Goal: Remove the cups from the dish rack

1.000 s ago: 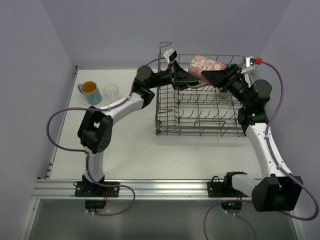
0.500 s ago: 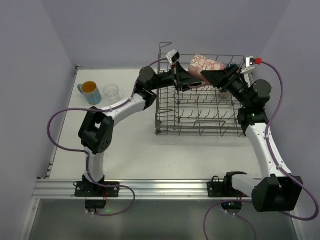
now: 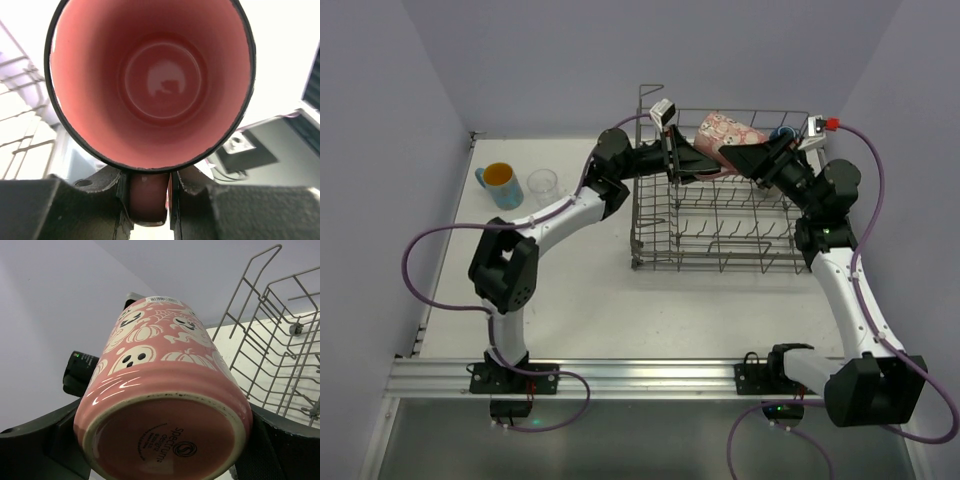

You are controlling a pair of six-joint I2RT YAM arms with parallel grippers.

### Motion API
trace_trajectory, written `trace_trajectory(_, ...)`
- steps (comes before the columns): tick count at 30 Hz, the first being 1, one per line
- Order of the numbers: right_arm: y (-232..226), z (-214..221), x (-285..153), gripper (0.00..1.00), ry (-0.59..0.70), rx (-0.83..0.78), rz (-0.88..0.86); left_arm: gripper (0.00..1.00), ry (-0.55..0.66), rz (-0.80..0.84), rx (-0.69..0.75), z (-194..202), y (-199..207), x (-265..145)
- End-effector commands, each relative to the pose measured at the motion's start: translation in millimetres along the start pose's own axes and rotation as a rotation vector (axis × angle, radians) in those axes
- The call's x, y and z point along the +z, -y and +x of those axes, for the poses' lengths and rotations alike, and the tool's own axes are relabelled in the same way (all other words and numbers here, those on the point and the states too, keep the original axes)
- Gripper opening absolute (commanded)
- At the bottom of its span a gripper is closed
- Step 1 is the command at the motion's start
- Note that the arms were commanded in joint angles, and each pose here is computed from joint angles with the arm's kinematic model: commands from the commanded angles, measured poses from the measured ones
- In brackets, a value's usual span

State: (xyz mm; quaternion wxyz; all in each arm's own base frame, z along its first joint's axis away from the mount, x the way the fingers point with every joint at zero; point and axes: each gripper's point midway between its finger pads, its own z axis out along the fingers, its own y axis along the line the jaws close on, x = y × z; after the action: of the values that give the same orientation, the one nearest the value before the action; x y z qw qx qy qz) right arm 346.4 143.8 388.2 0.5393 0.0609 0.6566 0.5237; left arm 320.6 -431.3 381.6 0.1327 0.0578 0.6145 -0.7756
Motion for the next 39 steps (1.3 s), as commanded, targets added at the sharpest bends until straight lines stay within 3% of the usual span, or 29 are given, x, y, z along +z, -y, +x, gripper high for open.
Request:
trace_trajectory(1,-22.8,-7.5,-4.1,0.29,0.017,-0.106,-0.045,0.00,0.073,-0.005,0.268,-9.2,56.2,-9.6)
trace_trajectory(5,-24.3,-8.1,-3.5,0.51,0.009,-0.107,-0.045,0.00,0.085,-0.021,0.342,-11.3,60.9,-13.7)
trace_trajectory(9,-25.3,-7.4,-4.9,0.86,0.006,-0.109,-0.043,0.00,0.115,-0.037,0.379,-14.7,57.4,-23.6)
trace_trajectory(13,-19.6,-6.0,-7.2,0.99,0.015,-0.102,-0.015,0.00,0.128,0.000,0.393,-15.8,66.0,-32.9)
trace_trajectory(25,-6.0,-1.4,-11.3,0.99,0.031,-0.090,0.028,0.00,0.158,-0.021,0.456,-21.9,72.1,-64.1)
trace_trajectory(32,0.0,8.9,-16.9,0.99,0.019,-0.096,0.030,0.00,0.247,-0.021,0.497,-39.6,85.9,-95.5)
trace_trajectory(39,-0.5,17.8,-26.0,0.99,0.018,-0.107,0.020,0.00,0.288,0.031,0.505,-45.6,89.9,-101.9)
